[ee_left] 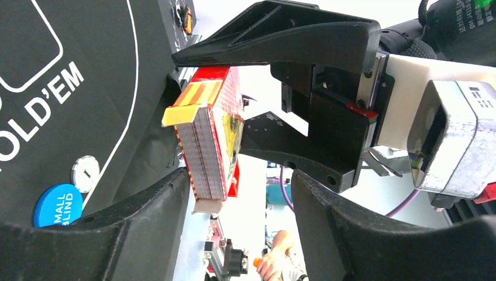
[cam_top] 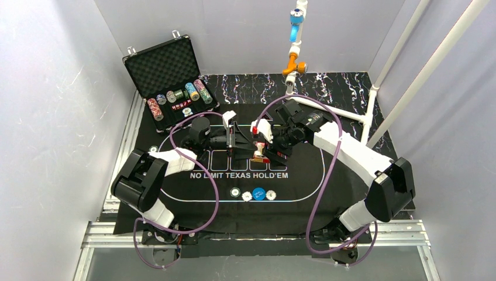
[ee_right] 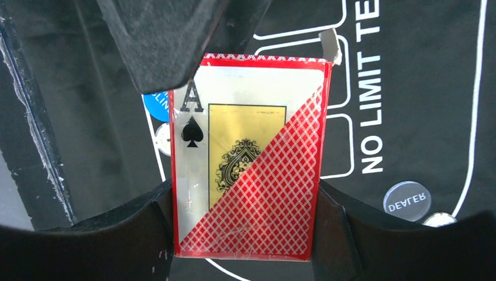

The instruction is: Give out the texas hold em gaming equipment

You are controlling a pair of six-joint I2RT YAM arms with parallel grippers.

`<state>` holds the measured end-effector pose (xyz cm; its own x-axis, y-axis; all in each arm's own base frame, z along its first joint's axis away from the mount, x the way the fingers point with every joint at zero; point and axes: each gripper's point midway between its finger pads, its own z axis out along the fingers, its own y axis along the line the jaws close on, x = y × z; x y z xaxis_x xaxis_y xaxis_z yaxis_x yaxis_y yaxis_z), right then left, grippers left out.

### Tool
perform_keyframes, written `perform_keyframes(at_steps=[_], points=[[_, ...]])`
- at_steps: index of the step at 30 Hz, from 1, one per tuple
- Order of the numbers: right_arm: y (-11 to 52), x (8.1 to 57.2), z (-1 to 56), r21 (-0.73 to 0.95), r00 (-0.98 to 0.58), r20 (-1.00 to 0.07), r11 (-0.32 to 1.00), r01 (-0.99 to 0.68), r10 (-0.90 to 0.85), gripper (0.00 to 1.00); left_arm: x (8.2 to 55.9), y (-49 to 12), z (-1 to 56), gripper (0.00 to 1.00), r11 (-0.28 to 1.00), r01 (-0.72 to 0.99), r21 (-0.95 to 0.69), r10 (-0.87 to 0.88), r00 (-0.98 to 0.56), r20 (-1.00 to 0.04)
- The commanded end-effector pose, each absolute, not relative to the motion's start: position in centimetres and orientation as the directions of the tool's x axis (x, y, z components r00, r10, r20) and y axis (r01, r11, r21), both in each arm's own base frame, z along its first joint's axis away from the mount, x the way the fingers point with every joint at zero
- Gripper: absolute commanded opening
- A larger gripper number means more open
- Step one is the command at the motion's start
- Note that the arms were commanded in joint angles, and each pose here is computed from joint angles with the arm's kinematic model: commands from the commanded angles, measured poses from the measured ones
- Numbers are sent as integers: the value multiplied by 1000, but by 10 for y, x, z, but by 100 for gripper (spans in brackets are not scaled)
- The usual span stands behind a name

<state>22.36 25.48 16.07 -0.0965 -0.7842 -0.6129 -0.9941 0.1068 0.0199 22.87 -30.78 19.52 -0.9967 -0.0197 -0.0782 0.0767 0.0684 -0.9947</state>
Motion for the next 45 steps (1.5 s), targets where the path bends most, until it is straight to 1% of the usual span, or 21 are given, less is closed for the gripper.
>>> perform_keyframes(at_steps=[1,6,12,16,19,22,25,31,35,36,38,40,42,44,45], points=[[256,220,176,35,-105,-611,106,-994,-784,24,231,-307,190,60,77,119,-990,-23,-992,-121],[257,217,179,53,-119,-598,108,-993,-792,25,229,-314,178,54,90,81,-993,1,-997,-81],[253,206,170,88,-111,-531,76,-993,-840,27,224,-322,171,53,97,72,-993,32,-997,-70],[251,204,165,80,-92,-486,61,-995,-869,28,213,-328,170,53,91,72,-993,74,-995,-65],[251,204,164,73,-79,-459,52,-996,-885,33,203,-335,172,54,76,77,-994,122,-990,-67],[253,205,166,58,-72,-440,51,-997,-895,38,195,-340,171,57,71,48,-996,169,-985,-35],[254,206,169,48,-64,-435,48,-998,-898,41,194,-342,168,55,68,24,-997,171,-985,-12],[252,203,167,44,-39,-403,24,-999,-915,46,198,-346,177,47,16,9,-1000,159,-987,-6],[252,202,168,39,-27,-401,13,-999,-916,47,200,-347,178,35,-5,3,-1000,152,-988,-3],[253,202,168,38,-26,-400,12,-999,-916,47,200,-347,180,31,-11,5,-1000,151,-988,-6],[252,203,168,34,-27,-398,15,-999,-917,48,200,-347,182,19,-20,9,-1000,149,-989,-12],[252,204,170,24,-25,-400,16,-1000,-916,53,199,-346,181,8,-20,7,-1000,147,-989,-10],[252,206,173,11,-24,-406,21,-1000,-914,67,197,-345,181,0,-20,11,-1000,146,-989,-13],[250,210,179,-25,-23,-414,36,-999,-910,79,196,-344,181,0,-22,21,-1000,141,-990,-24],[249,211,180,-41,-22,-419,43,-998,-908,88,195,-343,182,0,-23,24,-999,139,-990,-27]])
